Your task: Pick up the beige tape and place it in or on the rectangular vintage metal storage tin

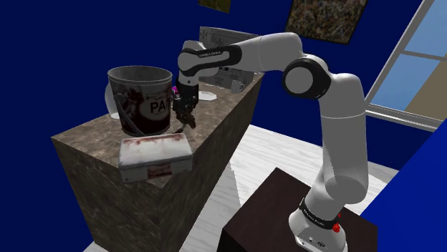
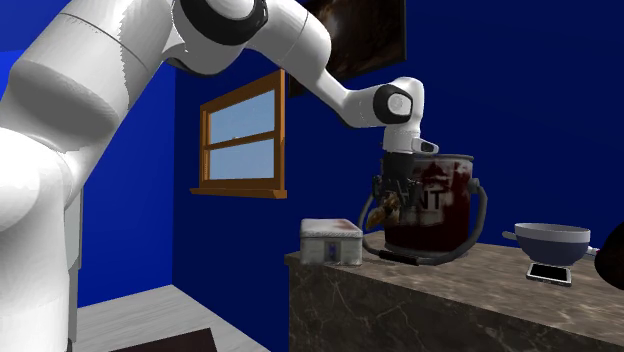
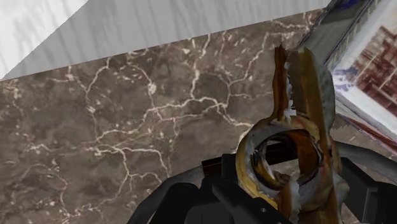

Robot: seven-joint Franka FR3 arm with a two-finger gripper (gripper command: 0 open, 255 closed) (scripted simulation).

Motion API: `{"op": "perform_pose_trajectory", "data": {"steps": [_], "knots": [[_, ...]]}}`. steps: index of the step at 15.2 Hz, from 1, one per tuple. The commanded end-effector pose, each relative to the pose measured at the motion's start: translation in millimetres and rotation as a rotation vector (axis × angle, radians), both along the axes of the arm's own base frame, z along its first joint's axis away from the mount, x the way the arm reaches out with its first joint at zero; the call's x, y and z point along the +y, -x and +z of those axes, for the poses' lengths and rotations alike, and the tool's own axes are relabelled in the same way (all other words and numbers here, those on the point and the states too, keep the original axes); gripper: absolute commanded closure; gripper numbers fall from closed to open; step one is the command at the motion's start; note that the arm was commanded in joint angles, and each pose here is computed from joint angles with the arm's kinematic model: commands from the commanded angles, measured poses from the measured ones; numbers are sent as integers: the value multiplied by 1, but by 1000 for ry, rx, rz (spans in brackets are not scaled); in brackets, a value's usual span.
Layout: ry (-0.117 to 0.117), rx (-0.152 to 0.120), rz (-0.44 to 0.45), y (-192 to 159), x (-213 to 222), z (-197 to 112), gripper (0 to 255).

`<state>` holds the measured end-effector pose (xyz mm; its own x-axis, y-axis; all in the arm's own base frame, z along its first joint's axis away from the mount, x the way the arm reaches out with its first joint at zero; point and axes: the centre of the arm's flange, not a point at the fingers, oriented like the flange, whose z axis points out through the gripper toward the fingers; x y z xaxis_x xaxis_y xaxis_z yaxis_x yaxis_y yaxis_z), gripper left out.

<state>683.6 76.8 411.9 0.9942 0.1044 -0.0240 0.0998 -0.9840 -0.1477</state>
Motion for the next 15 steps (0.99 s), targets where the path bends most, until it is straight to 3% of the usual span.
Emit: {"op": "perform_pose_trajectory", "data": {"steps": [1, 10, 15], "knots": [[0, 0, 0, 1, -1, 11, 255], [0, 0, 0, 1, -1, 55, 255], [0, 0, 0, 23, 62, 51, 255]]}}
